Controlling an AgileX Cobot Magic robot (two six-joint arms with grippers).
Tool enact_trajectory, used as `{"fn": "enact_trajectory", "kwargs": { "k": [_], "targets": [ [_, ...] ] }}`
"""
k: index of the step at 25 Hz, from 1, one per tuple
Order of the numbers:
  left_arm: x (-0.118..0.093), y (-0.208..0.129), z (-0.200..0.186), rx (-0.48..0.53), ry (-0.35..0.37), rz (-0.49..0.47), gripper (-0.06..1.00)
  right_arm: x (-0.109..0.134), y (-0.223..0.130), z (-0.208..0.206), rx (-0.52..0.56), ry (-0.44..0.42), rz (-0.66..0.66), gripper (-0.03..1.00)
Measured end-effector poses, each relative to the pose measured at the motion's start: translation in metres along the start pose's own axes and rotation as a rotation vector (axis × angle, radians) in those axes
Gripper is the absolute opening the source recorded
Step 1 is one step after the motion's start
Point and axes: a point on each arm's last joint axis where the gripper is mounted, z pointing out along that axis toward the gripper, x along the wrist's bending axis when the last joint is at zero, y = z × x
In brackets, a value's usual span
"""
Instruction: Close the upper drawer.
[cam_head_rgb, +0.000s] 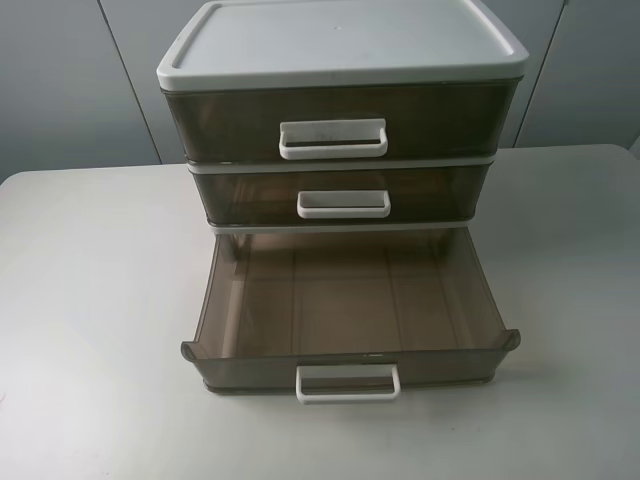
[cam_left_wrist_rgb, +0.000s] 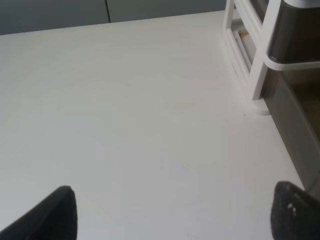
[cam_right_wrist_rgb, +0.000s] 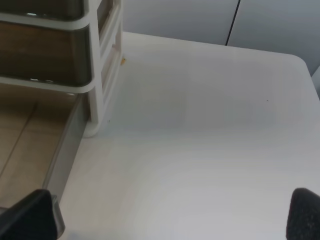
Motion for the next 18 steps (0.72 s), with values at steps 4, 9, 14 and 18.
{"fn": "enact_trajectory", "kwargs": {
  "k": [4,9,14,18],
  "targets": [
    [0.0,0.0,0.0,0.0,0.0,0.0,0.74,0.0,0.0,0.0,0.0,0.0,0.0,0.7],
    [0.0,0.0,0.0,0.0,0.0,0.0,0.74,0.0,0.0,0.0,0.0,0.0,-0.003,0.7],
    [0.0,0.0,0.0,0.0,0.0,0.0,0.74,0.0,0.0,0.0,0.0,0.0,-0.003,0.7],
    [0.0,0.0,0.0,0.0,0.0,0.0,0.74,0.0,0.0,0.0,0.0,0.0,-0.003,0.7]
  ]
}}
